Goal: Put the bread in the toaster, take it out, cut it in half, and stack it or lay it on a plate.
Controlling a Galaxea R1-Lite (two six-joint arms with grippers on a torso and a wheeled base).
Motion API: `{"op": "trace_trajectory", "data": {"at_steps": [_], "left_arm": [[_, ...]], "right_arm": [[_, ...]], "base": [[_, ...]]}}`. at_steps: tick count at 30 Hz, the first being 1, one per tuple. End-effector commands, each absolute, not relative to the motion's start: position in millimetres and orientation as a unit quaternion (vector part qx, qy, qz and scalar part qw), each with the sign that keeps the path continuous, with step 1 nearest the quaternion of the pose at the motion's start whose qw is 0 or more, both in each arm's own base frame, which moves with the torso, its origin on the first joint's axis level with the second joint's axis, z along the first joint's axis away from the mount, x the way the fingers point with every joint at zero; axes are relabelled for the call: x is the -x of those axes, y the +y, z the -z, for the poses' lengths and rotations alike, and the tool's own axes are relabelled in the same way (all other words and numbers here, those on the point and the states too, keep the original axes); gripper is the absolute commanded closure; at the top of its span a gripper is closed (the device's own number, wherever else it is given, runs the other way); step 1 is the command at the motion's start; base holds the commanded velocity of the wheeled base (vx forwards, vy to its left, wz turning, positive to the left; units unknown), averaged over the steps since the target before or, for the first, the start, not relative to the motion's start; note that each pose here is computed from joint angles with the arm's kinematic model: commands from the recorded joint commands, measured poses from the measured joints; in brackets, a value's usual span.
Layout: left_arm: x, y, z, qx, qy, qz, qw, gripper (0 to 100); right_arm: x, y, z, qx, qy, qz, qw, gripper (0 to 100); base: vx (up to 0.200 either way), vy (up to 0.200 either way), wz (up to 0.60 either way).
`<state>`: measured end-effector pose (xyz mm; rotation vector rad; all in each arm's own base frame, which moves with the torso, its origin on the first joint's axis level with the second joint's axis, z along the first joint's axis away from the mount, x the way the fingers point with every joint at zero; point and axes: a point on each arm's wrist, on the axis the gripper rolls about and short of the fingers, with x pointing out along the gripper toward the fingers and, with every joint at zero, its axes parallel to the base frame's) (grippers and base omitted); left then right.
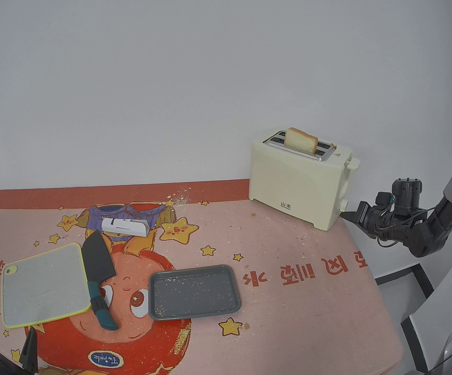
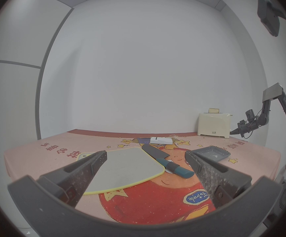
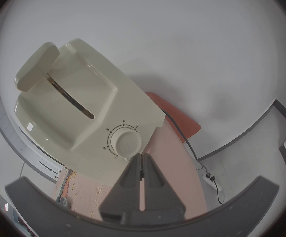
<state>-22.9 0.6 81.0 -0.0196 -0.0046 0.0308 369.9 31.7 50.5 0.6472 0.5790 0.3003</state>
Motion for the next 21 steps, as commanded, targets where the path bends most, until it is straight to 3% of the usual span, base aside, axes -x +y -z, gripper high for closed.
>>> {"op": "trace_trajectory", "data": {"at_steps": [1,21], "left_arm": [[22,1,-76,0.011,0.005,-0.016,1.000,0],[22,1,-76,0.010,0.005,-0.016,1.000,0]], "right_arm": [[-369,34,-50,-0.312,0.278,-0.147,0.897,100],[-355,47,-50,-0.305,0.294,-0.162,0.891,100]], "base": [[0.000,0.000,0.00],[0.000,0.000,0.00]]}}
